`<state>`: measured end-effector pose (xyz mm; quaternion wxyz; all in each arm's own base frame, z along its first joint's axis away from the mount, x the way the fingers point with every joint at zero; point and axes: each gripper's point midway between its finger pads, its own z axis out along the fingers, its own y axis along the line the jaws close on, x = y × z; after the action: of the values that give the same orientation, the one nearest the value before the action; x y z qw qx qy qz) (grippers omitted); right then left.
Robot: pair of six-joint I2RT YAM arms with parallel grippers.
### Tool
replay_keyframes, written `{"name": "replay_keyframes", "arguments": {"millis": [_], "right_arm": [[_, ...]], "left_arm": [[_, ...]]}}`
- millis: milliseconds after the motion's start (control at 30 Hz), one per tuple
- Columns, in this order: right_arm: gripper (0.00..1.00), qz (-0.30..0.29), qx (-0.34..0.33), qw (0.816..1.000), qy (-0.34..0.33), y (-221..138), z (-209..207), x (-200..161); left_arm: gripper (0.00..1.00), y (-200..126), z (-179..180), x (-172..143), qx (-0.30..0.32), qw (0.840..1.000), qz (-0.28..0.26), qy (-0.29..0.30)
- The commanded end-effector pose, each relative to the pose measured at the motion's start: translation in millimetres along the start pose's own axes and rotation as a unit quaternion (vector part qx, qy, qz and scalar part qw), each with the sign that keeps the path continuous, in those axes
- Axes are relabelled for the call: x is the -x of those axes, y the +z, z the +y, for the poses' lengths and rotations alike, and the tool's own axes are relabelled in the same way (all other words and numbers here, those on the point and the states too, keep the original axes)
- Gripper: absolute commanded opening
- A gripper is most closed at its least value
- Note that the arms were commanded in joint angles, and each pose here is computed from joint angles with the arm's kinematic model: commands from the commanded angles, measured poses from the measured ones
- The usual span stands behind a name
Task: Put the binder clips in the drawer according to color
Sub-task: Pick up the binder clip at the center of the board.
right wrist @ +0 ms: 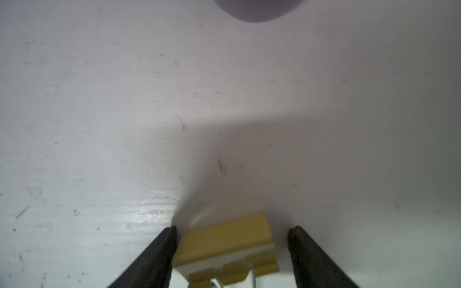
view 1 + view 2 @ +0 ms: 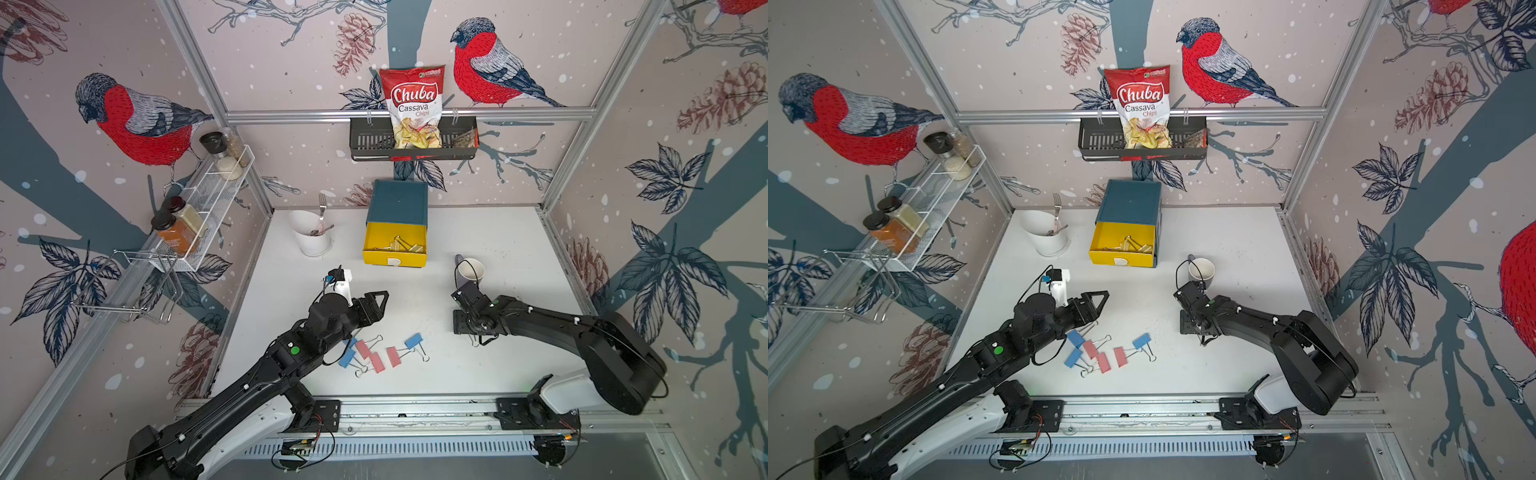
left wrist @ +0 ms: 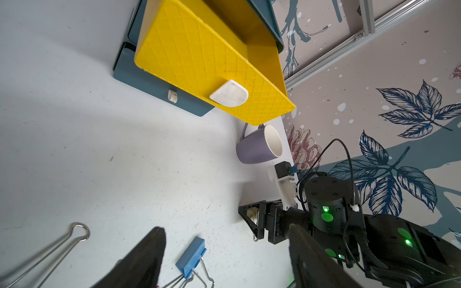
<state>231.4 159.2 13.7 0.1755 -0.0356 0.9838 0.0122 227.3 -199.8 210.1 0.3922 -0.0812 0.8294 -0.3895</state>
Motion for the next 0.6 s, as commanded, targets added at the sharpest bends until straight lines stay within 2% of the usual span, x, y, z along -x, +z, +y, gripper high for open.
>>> {"name": "replay_keyframes", "arguments": {"millis": [0, 167, 400, 567], "right_arm": [[0.72, 0.020, -0.020, 0.999, -0.027, 5, -6, -8], [0.65, 0.022, -0.016, 0.999, -0.027, 7, -5, -11], [0.49, 0.012, -0.015, 1.000, -0.023, 2, -4, -8], [0.43, -0.008, -0.004, 1.000, -0.014, -9, -1, 0]], "left_arm": [[0.81, -1, -10, 6, -0.020, 1.000, -0.011, 0.001], [0.81, -1, -9, 7, -0.018, 1.000, -0.012, 0.000], [0.81, 1, -12, 7, -0.020, 1.000, -0.009, 0.001], [0.81, 1, -9, 5, -0.015, 1.000, -0.005, 0.001]]}}
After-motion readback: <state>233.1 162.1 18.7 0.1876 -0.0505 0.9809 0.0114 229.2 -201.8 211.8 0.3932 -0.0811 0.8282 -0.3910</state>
